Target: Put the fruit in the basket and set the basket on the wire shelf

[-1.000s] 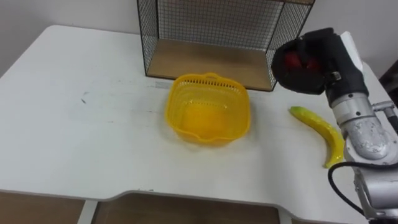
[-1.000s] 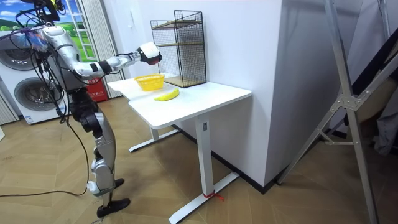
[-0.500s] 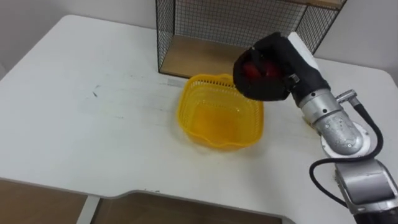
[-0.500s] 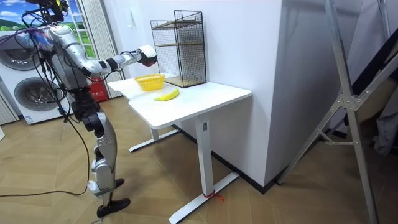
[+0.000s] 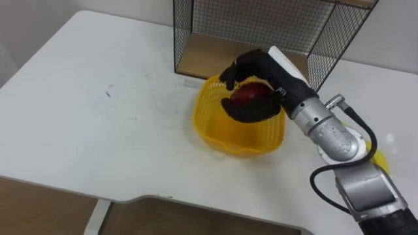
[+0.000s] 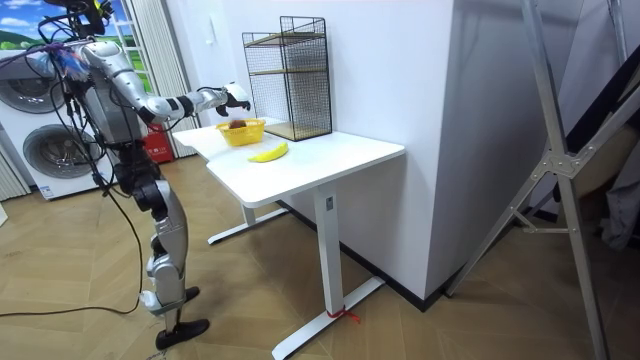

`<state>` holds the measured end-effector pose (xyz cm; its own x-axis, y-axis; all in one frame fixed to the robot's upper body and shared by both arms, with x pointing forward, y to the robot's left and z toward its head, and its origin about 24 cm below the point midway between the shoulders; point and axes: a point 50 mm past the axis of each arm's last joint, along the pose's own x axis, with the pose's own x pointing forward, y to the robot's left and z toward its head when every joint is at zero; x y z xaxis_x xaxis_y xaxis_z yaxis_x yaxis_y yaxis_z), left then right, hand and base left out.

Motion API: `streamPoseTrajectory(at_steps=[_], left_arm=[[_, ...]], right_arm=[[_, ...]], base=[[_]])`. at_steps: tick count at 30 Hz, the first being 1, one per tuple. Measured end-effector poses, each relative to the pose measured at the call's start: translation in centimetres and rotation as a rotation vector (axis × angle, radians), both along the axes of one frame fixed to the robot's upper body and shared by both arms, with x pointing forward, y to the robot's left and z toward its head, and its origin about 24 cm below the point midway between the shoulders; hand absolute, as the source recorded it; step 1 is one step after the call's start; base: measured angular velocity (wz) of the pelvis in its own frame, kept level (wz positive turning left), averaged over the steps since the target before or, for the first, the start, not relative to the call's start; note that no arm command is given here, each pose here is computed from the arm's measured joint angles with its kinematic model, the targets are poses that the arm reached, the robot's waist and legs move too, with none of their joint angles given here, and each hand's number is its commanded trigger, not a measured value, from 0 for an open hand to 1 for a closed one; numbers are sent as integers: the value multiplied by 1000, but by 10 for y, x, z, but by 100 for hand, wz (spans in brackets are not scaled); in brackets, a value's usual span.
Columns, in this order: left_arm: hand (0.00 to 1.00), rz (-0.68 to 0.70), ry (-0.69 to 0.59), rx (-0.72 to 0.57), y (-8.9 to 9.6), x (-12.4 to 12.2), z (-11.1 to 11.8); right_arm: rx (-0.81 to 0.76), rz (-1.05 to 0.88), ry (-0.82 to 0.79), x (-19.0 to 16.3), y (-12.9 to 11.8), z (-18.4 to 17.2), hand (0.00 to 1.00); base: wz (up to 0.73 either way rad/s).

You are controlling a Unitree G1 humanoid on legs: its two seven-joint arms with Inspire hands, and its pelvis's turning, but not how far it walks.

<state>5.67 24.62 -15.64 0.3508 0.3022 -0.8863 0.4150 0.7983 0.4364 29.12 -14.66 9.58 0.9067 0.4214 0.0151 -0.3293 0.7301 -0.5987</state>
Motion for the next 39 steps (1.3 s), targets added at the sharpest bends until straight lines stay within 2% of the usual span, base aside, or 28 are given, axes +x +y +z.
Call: streamPoseTrajectory(at_steps=[28, 39], left_arm=[[0, -14, 14, -6, -1, 0, 0], [0, 14, 5, 7, 3, -1, 1]], right_arm=[[-11, -10, 30, 1, -3, -7, 0], [52, -46, 3, 3, -7, 0, 0]], base=[[0], [0]])
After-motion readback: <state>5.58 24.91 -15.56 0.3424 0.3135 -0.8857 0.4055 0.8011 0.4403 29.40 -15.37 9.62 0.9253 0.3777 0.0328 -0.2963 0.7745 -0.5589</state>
